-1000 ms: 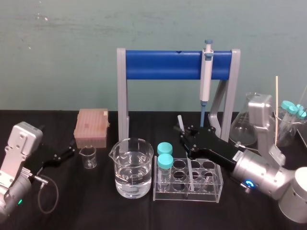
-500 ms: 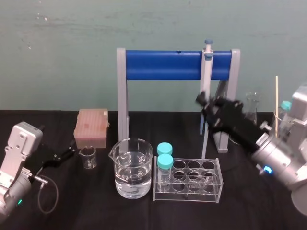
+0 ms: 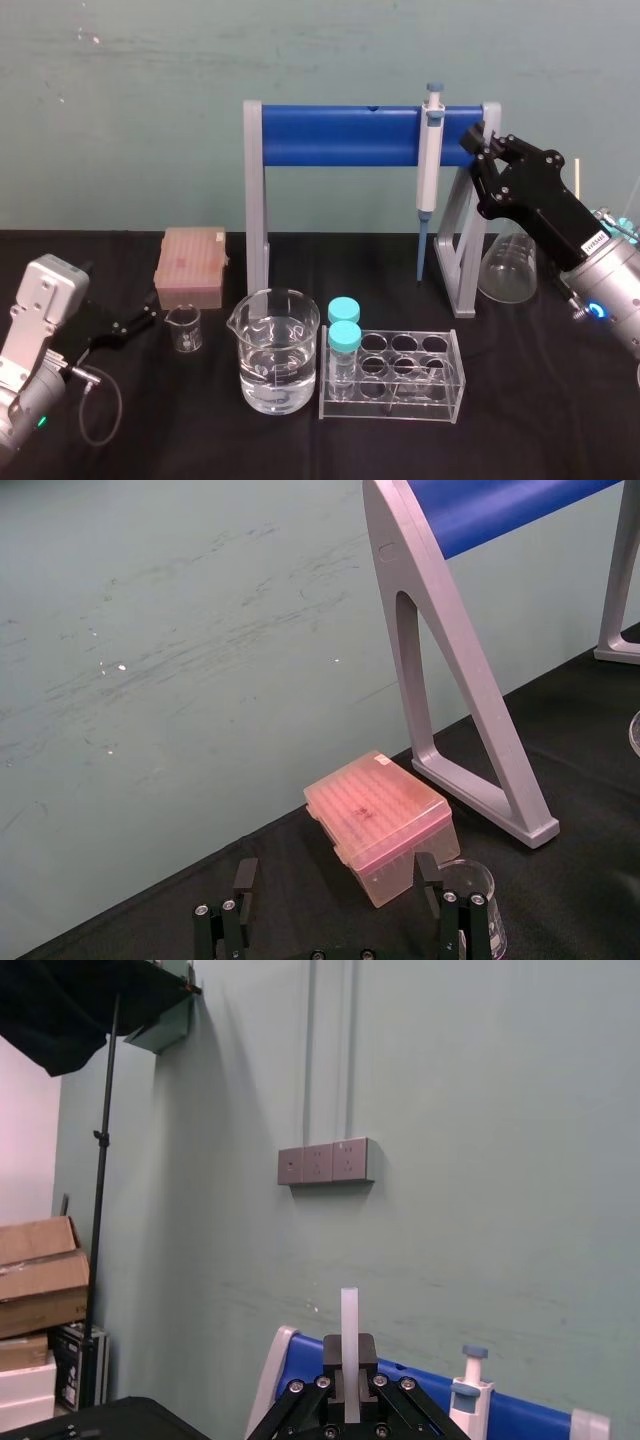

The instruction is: Pick up the stirring rod with one hand, then place it down.

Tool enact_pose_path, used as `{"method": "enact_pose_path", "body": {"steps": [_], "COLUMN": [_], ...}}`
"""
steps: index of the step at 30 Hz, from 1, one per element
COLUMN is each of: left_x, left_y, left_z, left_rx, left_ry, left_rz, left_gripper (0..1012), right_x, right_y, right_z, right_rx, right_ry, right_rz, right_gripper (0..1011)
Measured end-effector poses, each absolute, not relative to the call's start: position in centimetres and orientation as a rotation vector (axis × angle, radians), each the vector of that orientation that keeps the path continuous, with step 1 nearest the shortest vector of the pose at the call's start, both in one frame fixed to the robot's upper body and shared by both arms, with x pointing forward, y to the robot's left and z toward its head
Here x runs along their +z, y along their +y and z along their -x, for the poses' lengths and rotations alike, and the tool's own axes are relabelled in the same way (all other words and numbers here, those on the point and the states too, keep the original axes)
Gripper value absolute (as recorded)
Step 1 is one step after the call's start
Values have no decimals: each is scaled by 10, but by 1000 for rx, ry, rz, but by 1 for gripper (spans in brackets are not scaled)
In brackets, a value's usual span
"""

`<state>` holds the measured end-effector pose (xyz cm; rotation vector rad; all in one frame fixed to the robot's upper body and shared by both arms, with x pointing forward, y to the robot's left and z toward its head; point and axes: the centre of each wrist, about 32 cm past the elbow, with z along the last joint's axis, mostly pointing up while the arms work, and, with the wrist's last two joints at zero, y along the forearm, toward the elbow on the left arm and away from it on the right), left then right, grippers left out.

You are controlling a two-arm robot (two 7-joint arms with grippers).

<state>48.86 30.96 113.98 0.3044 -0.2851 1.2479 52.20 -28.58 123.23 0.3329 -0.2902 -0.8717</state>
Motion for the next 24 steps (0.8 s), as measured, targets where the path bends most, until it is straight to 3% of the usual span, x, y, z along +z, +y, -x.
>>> {"method": "enact_pose_path", "body": {"steps": [24], "left_x": [1140], "left_y": [310], "left_z": [-489], "left_rx": [1248], "left_ry": [-285], "left_rz": [-304], "left_gripper": [1000], "right_x": [1229], "right_y": [-285], "right_z": [-520], "right_rx": [-880], "right_ry": [-270], "right_rz": [-311], "right_gripper": [69]}}
